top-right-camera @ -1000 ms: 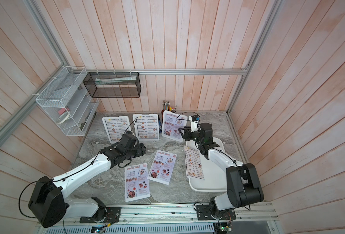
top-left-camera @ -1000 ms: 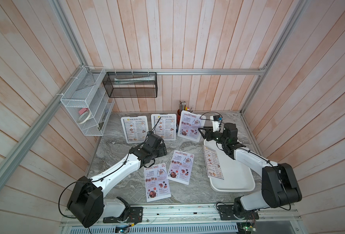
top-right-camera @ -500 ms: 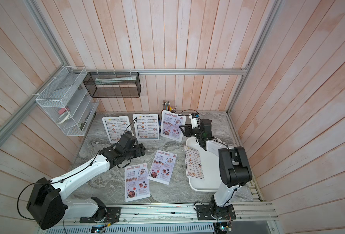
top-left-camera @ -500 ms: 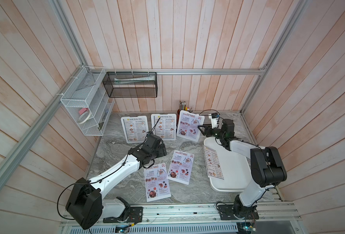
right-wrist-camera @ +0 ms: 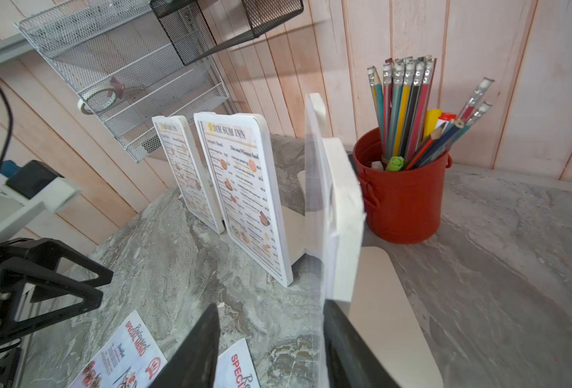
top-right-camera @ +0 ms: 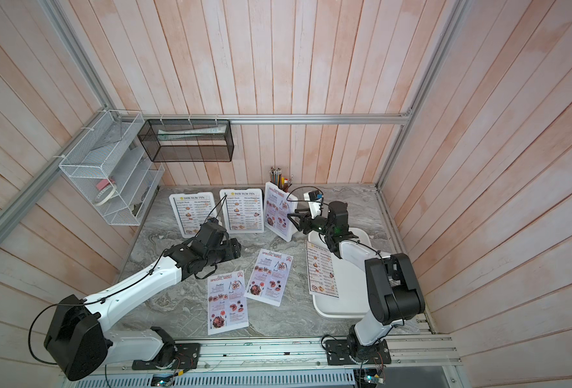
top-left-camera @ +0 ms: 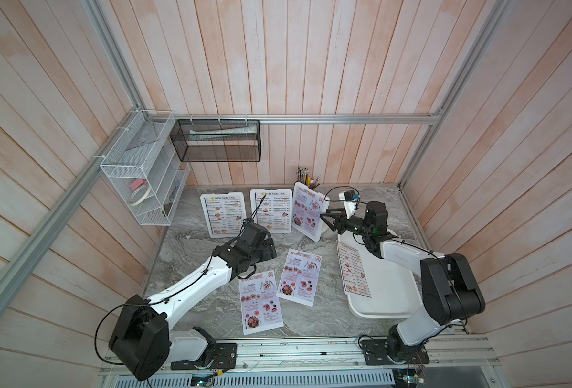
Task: Replace the menus in the menu holders
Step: Adjust the menu holder at the center of the board.
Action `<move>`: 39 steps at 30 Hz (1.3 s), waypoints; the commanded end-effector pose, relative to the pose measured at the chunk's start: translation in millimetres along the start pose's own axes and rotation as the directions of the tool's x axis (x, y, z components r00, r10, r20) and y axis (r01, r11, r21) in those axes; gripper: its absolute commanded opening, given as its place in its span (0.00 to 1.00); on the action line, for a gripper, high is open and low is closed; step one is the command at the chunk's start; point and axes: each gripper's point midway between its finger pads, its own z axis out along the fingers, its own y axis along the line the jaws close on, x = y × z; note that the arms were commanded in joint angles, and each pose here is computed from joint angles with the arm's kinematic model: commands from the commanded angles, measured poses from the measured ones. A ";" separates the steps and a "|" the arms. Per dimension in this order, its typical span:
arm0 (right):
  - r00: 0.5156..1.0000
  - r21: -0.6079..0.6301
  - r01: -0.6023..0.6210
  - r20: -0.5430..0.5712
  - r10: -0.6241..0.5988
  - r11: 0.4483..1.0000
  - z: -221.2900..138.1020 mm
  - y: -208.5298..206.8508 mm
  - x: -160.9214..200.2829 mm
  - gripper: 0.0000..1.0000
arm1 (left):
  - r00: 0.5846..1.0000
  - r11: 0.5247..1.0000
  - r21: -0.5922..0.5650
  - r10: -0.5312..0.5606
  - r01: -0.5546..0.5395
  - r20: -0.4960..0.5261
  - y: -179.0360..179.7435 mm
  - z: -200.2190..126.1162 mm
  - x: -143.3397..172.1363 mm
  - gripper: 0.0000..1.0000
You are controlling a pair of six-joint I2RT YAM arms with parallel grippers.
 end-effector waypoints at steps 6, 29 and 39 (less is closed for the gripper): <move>0.999 0.170 0.009 0.045 -0.017 0.985 -20.1 -26.0 -8.4 0.51 | 1.000 1.000 -0.001 0.016 -0.016 -0.005 1.8 1.5 4.2 0.81; 0.997 0.122 -0.033 0.069 0.025 0.992 21.9 -46.3 -25.1 0.48 | 1.000 1.000 -0.015 0.016 -0.016 0.008 4.0 -5.0 0.9 0.82; 0.997 0.146 -0.042 0.073 0.032 0.988 22.5 -30.6 -11.9 0.22 | 1.000 1.000 -0.015 0.013 -0.013 -0.007 4.7 1.6 5.2 0.82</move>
